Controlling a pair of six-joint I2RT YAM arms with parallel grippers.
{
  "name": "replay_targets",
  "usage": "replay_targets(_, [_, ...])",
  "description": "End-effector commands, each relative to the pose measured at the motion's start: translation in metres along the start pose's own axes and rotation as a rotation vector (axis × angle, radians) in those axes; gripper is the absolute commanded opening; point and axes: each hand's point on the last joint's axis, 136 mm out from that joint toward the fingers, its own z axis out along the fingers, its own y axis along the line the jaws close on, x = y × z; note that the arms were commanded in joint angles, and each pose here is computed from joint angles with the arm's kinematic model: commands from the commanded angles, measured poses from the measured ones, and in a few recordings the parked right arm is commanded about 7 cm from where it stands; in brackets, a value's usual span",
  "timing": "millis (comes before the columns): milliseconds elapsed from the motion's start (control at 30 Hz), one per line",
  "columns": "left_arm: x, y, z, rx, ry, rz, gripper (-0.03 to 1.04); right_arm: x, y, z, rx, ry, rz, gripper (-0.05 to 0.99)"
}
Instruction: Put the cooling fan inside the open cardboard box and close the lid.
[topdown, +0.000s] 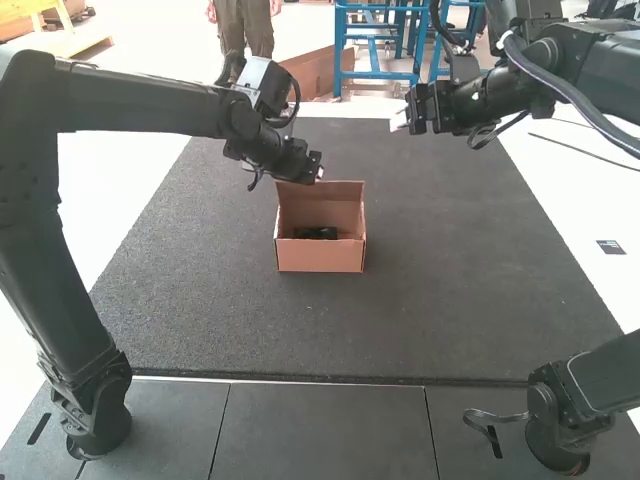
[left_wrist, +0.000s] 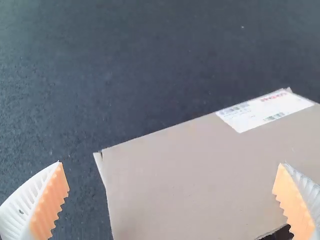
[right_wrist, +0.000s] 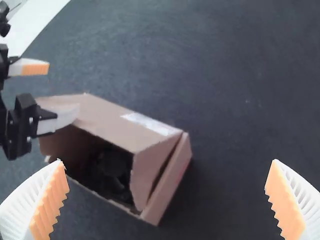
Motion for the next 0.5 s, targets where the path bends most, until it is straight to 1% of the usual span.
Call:
replay_targets(0, [0.025,-0.002,0.008,0.01,0.059,0.033,0.97,-0.012,-0.001,-0.011,-0.008,-0.031,0.009,0.9])
replay_targets(133, [0.044,-0.001,0.014,0.008,0.094,0.039,0.97,-0.015,0.001,-0.017,-0.009,-0.03,0.016,0.9])
replay_targets(300, [0.063,-0.007,0.027,0.018,0.098,0.058,0.97,-0.015,0.007,-0.022,-0.034,-0.022,0.04,0.9])
replay_targets(400, [0.083,-0.012,0.038,0.019,0.131,0.098,0.97,-0.014,0.009,-0.026,-0.037,-0.024,0.046,0.9])
replay_targets(467, [0.095,-0.021,0.042,0.028,0.154,0.122,0.97,-0.012,0.009,-0.027,-0.039,-0.02,0.049,0.9])
